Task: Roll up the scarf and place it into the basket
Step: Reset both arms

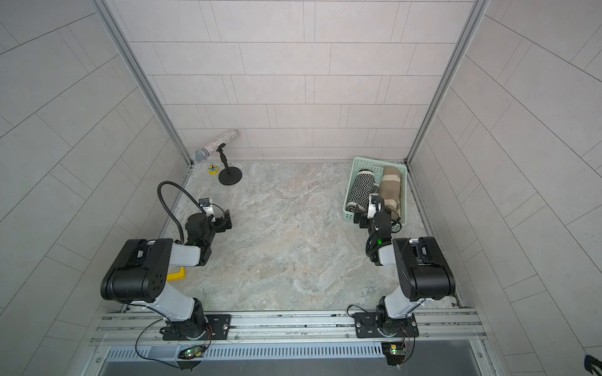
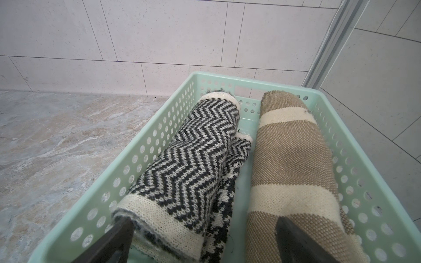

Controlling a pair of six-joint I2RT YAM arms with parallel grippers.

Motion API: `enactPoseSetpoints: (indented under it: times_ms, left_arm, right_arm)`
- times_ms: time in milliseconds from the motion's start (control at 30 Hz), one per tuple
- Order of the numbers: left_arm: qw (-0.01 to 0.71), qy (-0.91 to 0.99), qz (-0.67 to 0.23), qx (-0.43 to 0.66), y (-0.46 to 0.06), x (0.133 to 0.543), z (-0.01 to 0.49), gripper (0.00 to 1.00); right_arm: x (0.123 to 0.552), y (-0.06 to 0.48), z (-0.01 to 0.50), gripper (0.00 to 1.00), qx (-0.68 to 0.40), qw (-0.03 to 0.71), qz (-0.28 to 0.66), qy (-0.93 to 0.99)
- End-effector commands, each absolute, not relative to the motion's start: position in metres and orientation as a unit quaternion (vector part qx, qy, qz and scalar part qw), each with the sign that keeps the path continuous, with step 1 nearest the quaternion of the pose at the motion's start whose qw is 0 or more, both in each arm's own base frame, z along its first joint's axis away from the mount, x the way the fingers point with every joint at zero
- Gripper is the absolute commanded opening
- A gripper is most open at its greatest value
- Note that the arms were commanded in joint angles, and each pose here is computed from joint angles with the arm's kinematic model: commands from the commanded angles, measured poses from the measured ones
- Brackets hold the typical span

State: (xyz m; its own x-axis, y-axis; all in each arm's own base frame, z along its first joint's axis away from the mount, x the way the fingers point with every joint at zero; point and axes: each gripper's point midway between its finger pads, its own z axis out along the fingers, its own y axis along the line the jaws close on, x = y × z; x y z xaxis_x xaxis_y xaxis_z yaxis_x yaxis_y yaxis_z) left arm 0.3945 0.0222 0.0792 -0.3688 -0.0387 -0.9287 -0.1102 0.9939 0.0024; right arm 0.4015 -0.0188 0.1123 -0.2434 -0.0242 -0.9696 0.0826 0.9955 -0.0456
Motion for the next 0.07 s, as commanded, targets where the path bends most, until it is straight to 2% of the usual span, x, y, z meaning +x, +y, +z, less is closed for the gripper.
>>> enactPoseSetpoints:
  times_ms: [0, 33]
  left_arm:
    - [0.565, 0.823, 0.039, -0.040, 0.0216, 0.4008, 0.0854, 1.00]
    - [0.565, 0.823, 0.040, -0.040, 0.0213, 0.4003, 0.0849, 1.00]
  right_arm:
    - [0.3937, -0.0244, 0.0912, 1.00, 0.018, 0.579, -0.062, 0.813]
    - [0.3934, -0.0244, 0.0908, 1.00, 0.018, 0.579, -0.062, 0.813]
